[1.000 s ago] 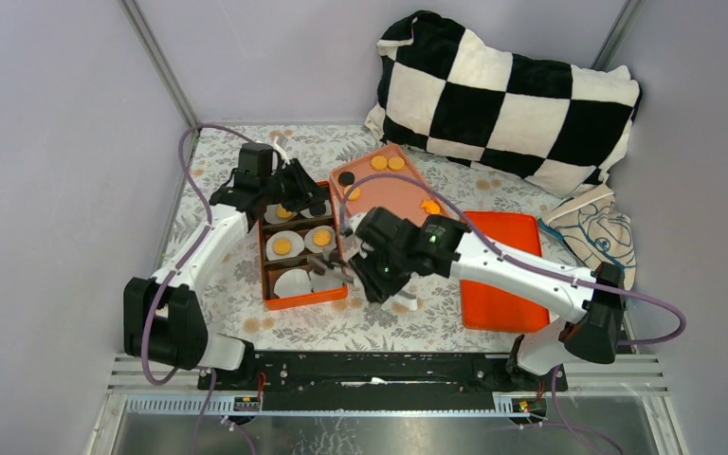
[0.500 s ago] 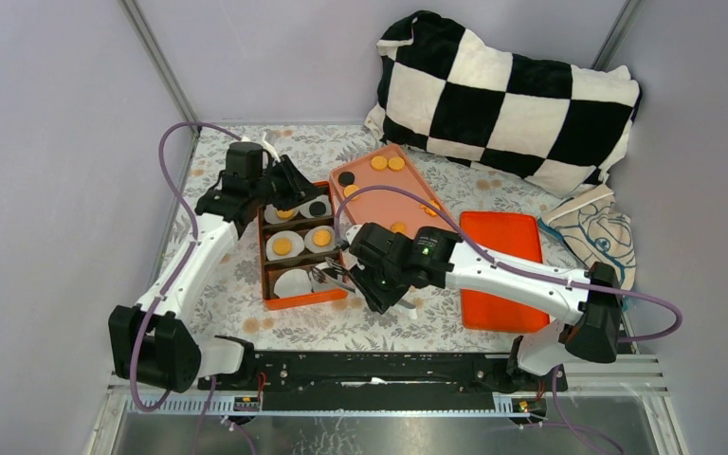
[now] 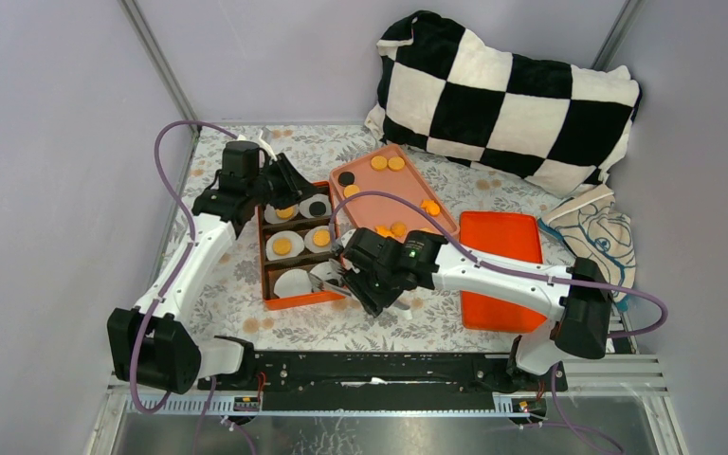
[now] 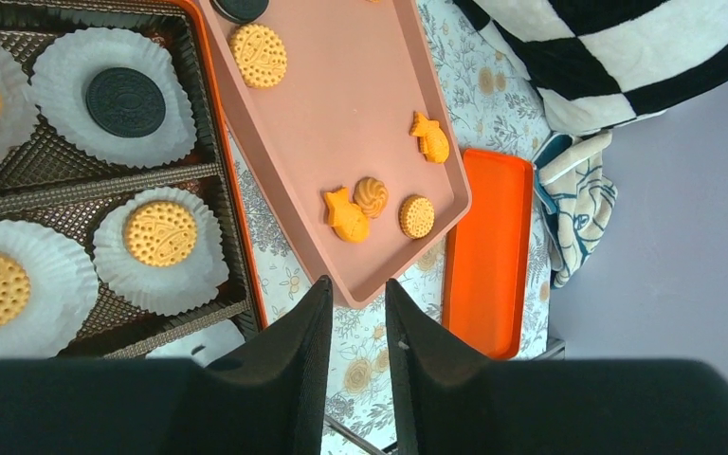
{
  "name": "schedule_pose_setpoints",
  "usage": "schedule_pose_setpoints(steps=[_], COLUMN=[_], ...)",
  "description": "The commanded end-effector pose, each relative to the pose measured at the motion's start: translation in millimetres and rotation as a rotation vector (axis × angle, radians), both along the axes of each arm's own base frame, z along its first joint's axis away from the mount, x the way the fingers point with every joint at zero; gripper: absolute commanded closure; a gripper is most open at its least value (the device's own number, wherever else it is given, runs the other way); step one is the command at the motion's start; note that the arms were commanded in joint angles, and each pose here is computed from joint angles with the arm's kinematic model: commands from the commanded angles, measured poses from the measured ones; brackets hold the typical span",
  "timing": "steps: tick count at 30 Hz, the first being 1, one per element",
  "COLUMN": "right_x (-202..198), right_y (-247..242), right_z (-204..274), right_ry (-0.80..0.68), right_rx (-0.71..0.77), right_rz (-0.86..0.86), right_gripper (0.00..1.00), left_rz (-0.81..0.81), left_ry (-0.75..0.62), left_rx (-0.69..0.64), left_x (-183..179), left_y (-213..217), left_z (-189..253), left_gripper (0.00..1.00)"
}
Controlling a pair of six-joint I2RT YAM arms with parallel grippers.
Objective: Pack the cookies
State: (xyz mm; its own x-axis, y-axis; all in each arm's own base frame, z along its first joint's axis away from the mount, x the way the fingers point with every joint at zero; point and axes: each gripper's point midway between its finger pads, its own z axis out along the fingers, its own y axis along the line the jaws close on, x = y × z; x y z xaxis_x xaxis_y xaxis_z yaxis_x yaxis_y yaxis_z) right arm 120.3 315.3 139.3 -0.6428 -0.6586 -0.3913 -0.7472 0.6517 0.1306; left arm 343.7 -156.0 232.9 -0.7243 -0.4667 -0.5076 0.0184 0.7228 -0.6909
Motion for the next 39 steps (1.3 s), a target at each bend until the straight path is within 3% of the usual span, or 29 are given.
schedule_pose_setpoints(steps=[1,6,12,14,16,21,28,35,39], right_x=[9.9,17.8,37.8,41.7,43.0,13.4,-49.0,-90.1,-92.0], right_y=[8.2,8.7,3.4,-1.1,-7.0,0.7,8.3,12.2,15.8], right_z=[5.2,8.2,45.8,47.2,35.8,-2.5,-37.5,-40.6,-49.8], right_ry=[-0.050,-0.084,-0.215,-0.239,-0.242,-0.082,0.107,0.176,0.163], right_rx=[0.037,0.033,0.097,0.087,0.050,0.041,0.079,0.087,0.063], right_rz=[-0.013,-0.036,-0.110,-0.129,-0.141,-0.048,0.114,0.247,0.256], right_gripper=[0.46,0.44,0.46,0.40,0.28,0.25,0.32,0.33,0.34], left_rz=[-0.003,-0.004,-0.010,-0.010,-0.014,-0.024,-0.024,-0.023,-0.021], left_ry=[-0.027,-0.024,-0.031,-0.032,-0.026,-0.013,-0.009,-0.010,-0.003], left_rx=[0.019,0.019,0.009,0.007,0.002,-0.008,-0.022,-0.027,-0.029], left_x=[1.4,1.2,2.6,3.1,3.6,1.9,-4.5,-9.9,-11.9], left_y=[5.2,5.9,4.5,4.3,3.1,0.8,0.3,0.9,1.1], left_z=[7.5,5.7,7.8,7.9,6.5,3.1,0.0,-0.7,-4.3], left_gripper=[0.68,0.68,0.68,0.68,0.68,0.68,0.68,0.68,0.68])
